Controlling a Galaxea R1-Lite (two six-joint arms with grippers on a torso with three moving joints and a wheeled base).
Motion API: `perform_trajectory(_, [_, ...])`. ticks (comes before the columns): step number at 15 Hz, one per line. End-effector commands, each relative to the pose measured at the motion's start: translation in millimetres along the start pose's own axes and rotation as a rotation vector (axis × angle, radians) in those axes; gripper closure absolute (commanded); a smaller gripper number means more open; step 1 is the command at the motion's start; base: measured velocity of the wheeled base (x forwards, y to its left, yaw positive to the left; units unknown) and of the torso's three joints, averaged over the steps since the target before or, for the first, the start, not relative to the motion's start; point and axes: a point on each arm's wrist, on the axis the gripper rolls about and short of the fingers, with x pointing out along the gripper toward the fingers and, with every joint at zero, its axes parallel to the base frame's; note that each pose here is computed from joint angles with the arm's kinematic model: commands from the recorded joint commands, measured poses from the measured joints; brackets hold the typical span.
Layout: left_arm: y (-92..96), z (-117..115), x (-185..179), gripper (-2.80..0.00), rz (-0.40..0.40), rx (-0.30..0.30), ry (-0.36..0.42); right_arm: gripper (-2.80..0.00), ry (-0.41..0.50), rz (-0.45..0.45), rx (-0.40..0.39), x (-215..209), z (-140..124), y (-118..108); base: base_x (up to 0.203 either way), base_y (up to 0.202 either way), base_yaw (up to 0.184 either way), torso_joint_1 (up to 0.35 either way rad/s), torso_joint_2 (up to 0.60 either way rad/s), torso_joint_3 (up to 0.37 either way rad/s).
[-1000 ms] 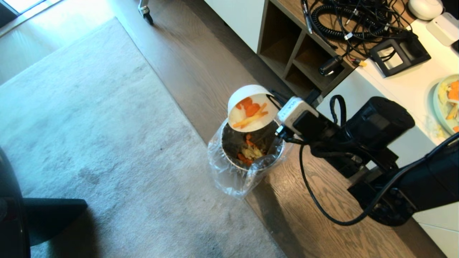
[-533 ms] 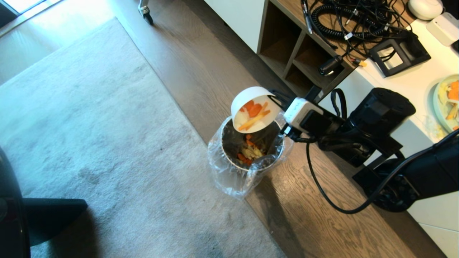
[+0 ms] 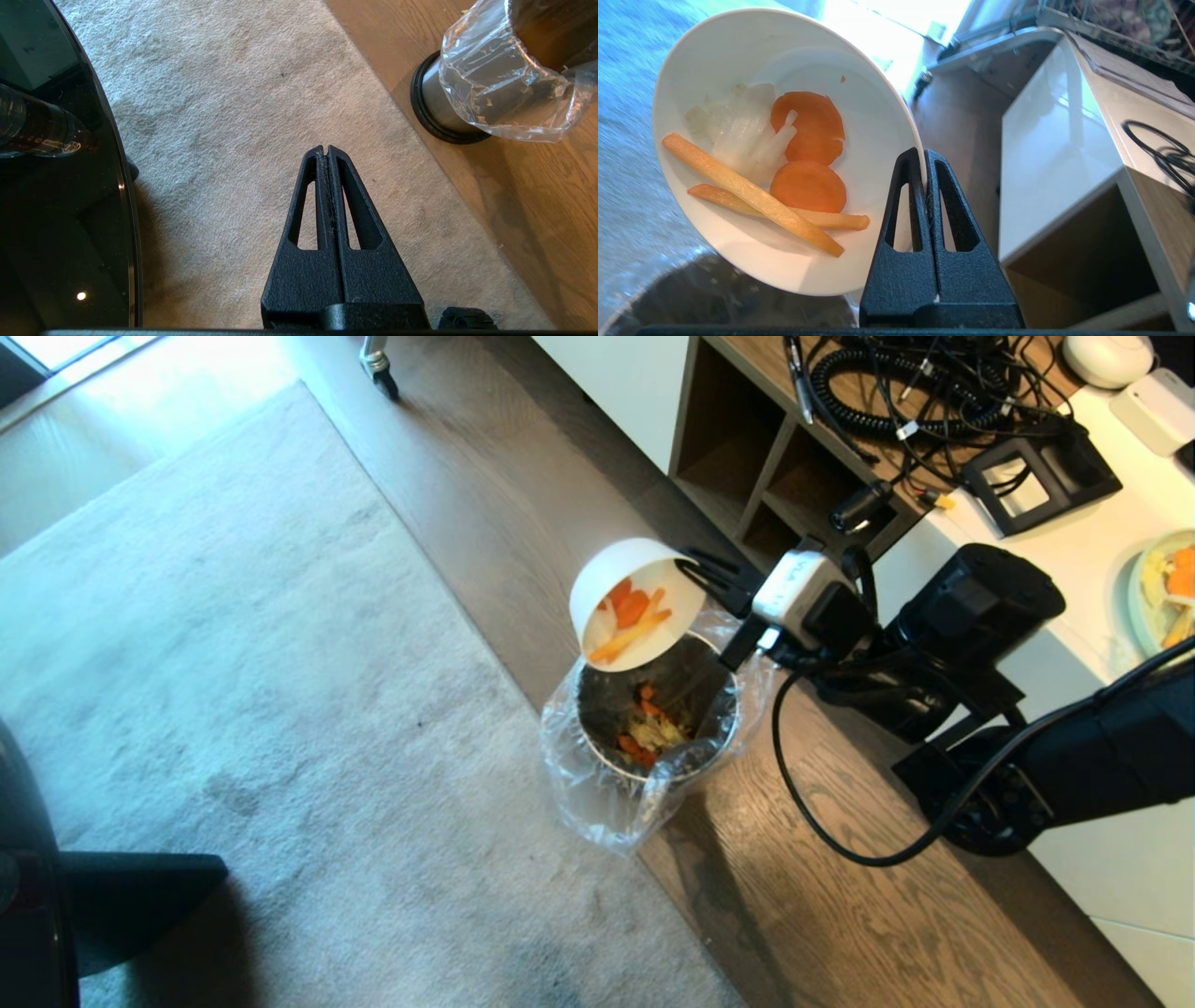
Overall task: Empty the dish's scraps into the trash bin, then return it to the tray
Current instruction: Pour the leftover food from the bowl into the trash can
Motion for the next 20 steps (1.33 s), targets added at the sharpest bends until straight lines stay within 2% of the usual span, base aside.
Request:
perform_trajectory(1, [0.0,0.1,0.0,0.0,0.0,-0.001,-0.001,0.0,-0.066,0.011,0.027,-0.3,1.3,-3.2,0.0,0.0,0.0,0.0,0.0,0.0])
perform_trajectory(6, [0.0,0.1,0.0,0.0,0.0,-0.001,-0.001,0.0,-0.098,-0.044,0.097,-10.2,-3.4,-16.8,0.0,0.0,0.0,0.0,0.0,0.0])
perform_trajectory(16, [0.0,0.1,0.0,0.0,0.0,-0.001,-0.001,0.0,-0.071,-0.041,0.224,-9.2,-20.5,-12.8,0.0,0.0,0.0,0.0,0.0,0.0])
perform_trajectory(18, [0.0,0.1,0.0,0.0,0.0,-0.001,-0.001,0.0,-0.049,-0.035,0.152,-10.9,-25.3,-11.8,0.0,0.0,0.0,0.0,0.0,0.0])
perform_trajectory(20, [0.0,0.1,0.0,0.0,0.0,-0.001,-0.001,0.0,-0.035,-0.021,0.028,-10.1,-30.1,-7.2,0.0,0.0,0.0,0.0,0.0,0.0])
